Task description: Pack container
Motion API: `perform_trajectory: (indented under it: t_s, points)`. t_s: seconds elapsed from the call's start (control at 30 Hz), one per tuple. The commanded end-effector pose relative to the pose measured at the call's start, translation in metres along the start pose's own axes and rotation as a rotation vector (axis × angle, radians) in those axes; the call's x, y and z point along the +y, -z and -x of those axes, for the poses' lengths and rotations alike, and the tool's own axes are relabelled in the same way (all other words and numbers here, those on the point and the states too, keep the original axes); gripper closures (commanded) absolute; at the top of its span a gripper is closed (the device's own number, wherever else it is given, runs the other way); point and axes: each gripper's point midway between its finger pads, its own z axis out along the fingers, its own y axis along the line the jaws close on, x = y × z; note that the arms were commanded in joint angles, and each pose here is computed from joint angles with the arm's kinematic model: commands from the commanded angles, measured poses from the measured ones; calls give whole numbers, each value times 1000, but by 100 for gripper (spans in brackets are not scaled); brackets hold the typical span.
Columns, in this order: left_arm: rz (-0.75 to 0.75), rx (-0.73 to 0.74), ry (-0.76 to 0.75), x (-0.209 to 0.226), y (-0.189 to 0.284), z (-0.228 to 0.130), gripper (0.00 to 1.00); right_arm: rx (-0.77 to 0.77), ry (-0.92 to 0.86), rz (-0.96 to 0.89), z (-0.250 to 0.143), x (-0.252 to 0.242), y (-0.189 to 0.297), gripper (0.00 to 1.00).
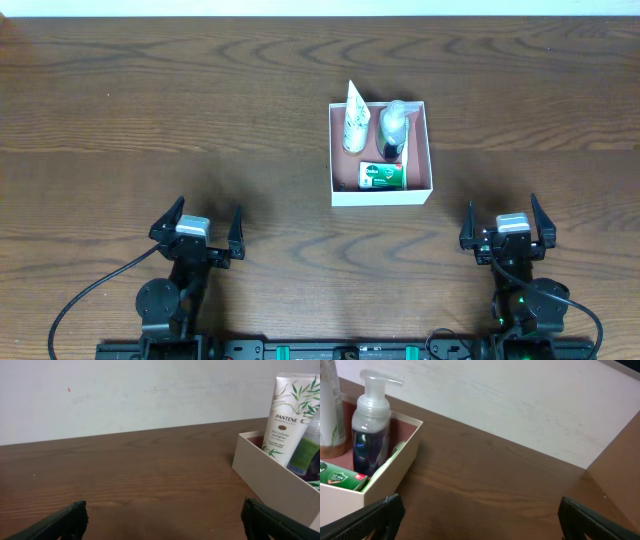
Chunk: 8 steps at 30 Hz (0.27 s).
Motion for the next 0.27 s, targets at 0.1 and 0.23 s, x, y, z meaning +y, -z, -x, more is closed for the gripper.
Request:
perform_trajectory:
  t_s: [0.1,0.23]
  points:
    - [-14,44,1,-2,-1,-16,2,0,6,-4,-1,-1,0,1]
    - [-14,44,1,-2,-1,-16,2,0,6,-4,-1,-1,0,1]
